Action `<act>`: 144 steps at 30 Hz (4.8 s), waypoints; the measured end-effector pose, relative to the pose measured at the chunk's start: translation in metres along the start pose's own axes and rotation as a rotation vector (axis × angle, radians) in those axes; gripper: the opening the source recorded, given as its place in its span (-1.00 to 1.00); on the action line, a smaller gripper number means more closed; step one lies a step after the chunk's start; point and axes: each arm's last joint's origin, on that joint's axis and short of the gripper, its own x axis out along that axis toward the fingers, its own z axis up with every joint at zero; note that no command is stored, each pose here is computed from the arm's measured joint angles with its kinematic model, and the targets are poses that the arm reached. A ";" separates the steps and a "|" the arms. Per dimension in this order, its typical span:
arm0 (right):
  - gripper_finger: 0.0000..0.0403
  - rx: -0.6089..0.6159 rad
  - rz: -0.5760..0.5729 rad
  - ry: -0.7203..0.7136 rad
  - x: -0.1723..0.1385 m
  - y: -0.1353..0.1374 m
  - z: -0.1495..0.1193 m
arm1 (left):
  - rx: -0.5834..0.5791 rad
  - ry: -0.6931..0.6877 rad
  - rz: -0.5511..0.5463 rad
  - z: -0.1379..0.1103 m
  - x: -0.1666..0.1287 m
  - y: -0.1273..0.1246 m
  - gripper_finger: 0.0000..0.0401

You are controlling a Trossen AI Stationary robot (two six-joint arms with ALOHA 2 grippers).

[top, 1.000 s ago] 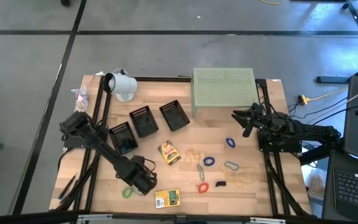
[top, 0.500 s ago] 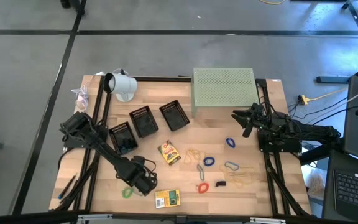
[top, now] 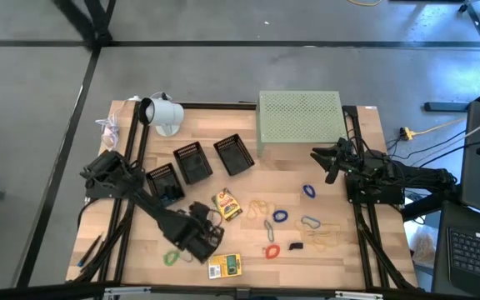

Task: Pick & Place Office Desk Supplies
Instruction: Put the blue rubber band into the left black basket

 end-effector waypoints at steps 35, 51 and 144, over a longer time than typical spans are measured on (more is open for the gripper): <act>-0.35 -0.001 -0.001 0.000 0.000 0.000 0.000 | 0.512 -0.863 -0.246 0.115 -0.014 -0.096 -0.99; -0.35 -0.002 -0.001 0.000 0.000 0.000 0.000 | 0.571 -0.902 -0.189 0.115 -0.018 -0.096 -0.99; -0.35 -0.001 0.001 0.001 0.000 0.000 0.000 | -0.157 0.383 0.293 0.032 -0.060 0.015 -0.40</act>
